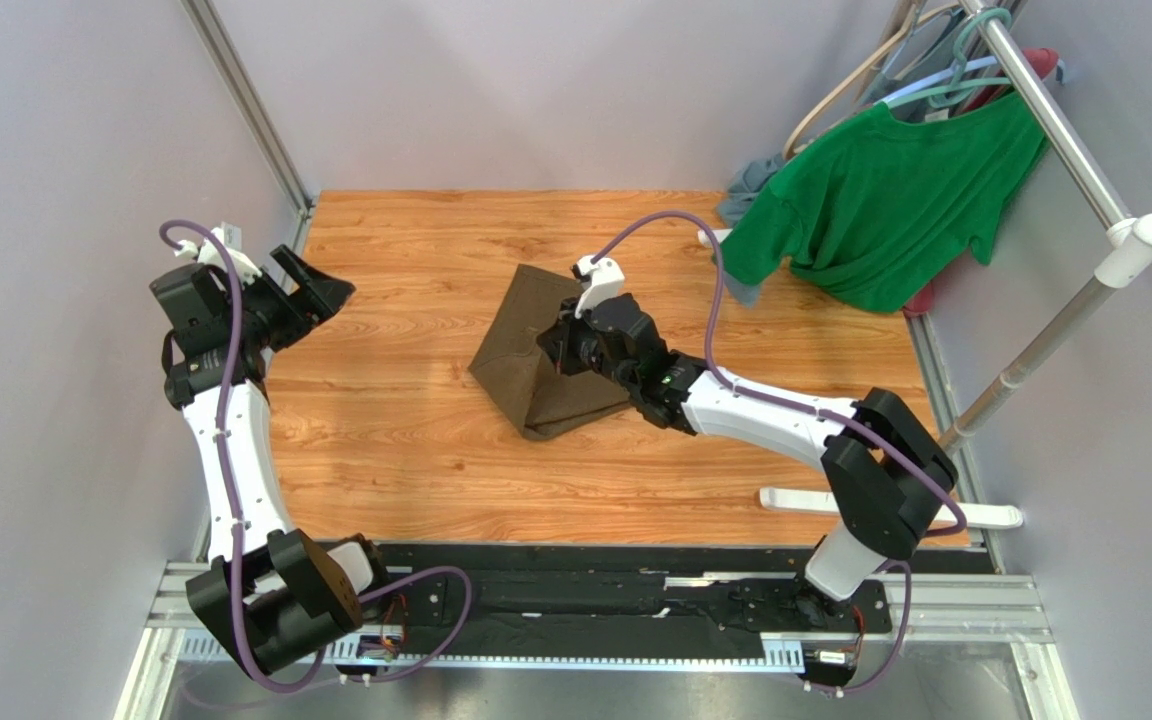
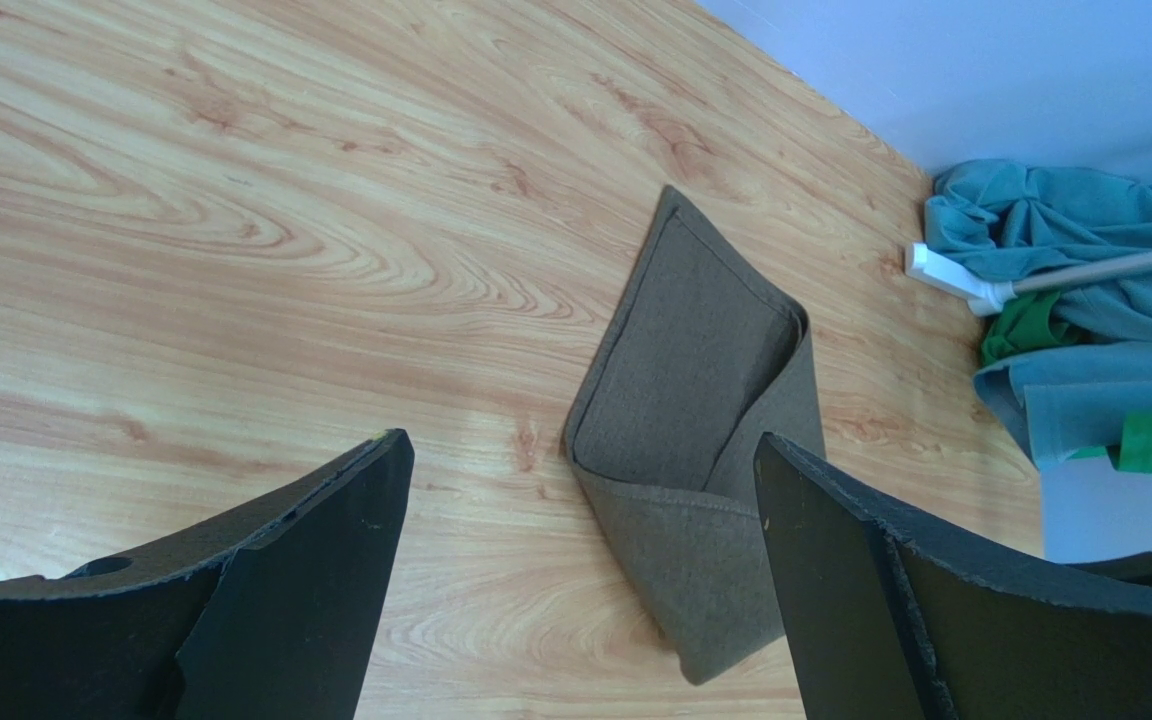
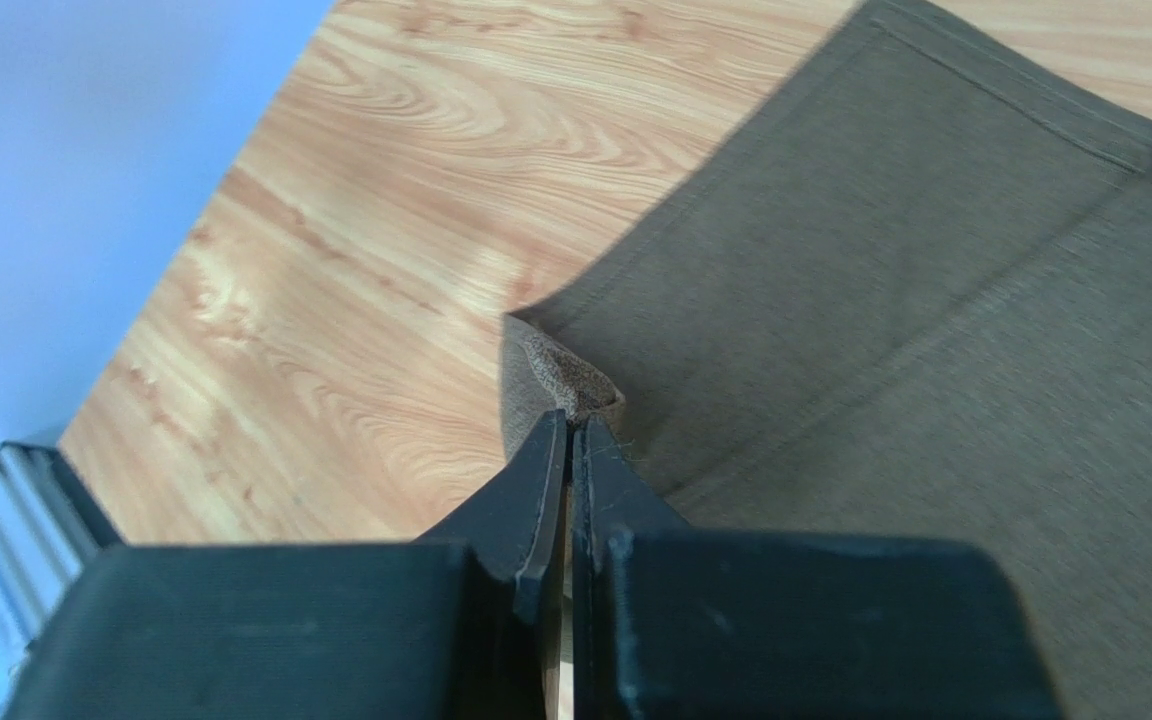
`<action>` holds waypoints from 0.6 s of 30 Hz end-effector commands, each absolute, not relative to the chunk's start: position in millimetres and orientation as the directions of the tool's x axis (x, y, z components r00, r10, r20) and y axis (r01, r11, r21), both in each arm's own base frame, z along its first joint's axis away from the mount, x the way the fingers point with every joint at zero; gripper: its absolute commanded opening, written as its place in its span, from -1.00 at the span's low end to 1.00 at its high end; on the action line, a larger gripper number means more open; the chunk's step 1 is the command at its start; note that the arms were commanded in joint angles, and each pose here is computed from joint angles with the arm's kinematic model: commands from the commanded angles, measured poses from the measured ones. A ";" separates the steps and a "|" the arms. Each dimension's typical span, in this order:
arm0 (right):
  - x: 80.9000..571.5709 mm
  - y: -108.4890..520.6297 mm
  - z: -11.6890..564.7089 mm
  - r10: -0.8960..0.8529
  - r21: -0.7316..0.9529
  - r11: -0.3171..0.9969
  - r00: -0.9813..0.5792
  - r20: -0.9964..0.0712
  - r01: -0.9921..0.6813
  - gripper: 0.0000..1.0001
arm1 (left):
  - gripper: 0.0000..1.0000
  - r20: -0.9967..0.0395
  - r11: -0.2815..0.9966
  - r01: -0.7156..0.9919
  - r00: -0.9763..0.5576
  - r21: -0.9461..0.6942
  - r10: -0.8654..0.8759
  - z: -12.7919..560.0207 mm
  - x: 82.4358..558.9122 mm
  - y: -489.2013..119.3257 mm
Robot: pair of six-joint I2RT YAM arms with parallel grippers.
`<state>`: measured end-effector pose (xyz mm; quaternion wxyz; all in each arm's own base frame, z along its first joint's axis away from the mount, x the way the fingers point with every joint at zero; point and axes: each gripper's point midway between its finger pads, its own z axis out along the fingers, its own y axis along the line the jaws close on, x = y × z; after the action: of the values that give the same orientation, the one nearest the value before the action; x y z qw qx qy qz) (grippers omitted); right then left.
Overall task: Fold the napkin, place the utensils inside, and roll it up
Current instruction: Fold the napkin
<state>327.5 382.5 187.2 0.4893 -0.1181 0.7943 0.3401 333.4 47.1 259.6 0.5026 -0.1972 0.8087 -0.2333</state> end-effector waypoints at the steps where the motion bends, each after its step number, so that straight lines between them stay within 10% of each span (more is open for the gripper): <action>1: 337.3 356.8 199.4 0.199 0.415 0.790 -0.452 -0.870 -0.450 -1.00 | 0.86 -0.740 0.818 -0.050 -0.397 -0.573 -0.543 267.4 336.7 44.9; 18: 356.3 281.0 155.9 0.216 0.349 0.905 -0.443 -0.870 -0.245 -1.00 | 0.86 -0.735 0.815 -0.051 -0.402 -0.577 -0.546 265.2 337.1 44.6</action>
<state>345.5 301.0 145.3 0.4994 -0.0460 0.8325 0.2355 333.5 47.1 259.6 0.5028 -0.1971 0.8087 -0.2332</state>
